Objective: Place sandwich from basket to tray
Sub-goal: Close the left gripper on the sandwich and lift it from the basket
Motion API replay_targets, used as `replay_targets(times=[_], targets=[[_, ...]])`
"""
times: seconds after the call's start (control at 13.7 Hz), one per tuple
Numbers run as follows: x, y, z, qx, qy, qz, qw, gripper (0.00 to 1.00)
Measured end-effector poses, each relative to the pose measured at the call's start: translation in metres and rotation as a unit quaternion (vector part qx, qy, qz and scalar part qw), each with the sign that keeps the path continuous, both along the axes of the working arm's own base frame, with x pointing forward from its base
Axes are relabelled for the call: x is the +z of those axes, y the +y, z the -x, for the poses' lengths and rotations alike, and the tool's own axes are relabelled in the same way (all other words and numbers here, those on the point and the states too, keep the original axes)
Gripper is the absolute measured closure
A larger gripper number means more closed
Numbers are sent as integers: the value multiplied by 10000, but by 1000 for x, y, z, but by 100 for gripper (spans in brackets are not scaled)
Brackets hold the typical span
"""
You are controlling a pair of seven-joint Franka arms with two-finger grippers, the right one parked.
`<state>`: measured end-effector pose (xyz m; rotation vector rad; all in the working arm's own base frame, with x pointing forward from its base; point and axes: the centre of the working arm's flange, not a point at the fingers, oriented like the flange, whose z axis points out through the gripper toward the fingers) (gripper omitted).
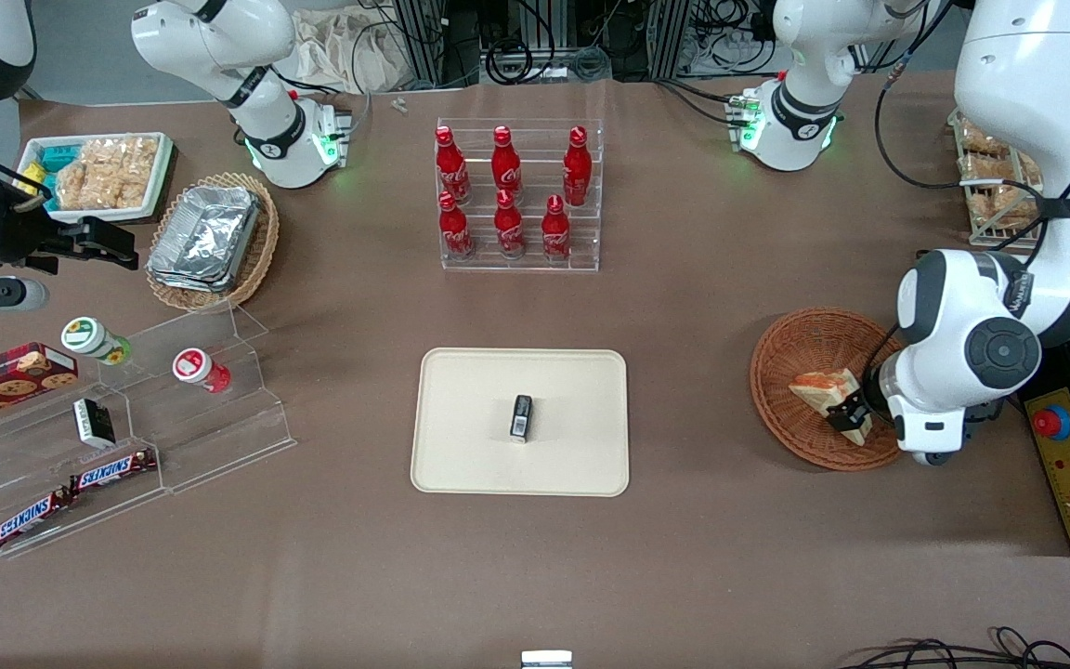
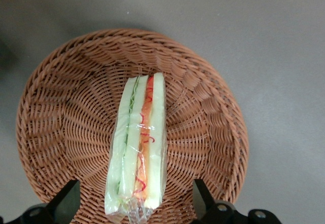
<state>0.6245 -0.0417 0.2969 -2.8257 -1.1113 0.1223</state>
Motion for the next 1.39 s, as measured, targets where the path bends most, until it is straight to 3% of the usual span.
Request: replay_targets(times=[0.58, 0.73, 1.02, 1.39], targets=[[-41, -3, 21, 87, 29, 42, 9999, 1], [-44, -3, 21, 86, 17, 52, 9999, 15], [-43, -3, 20, 66, -10, 38, 10000, 59], [-6, 0, 4, 61, -84, -69, 9999, 79]])
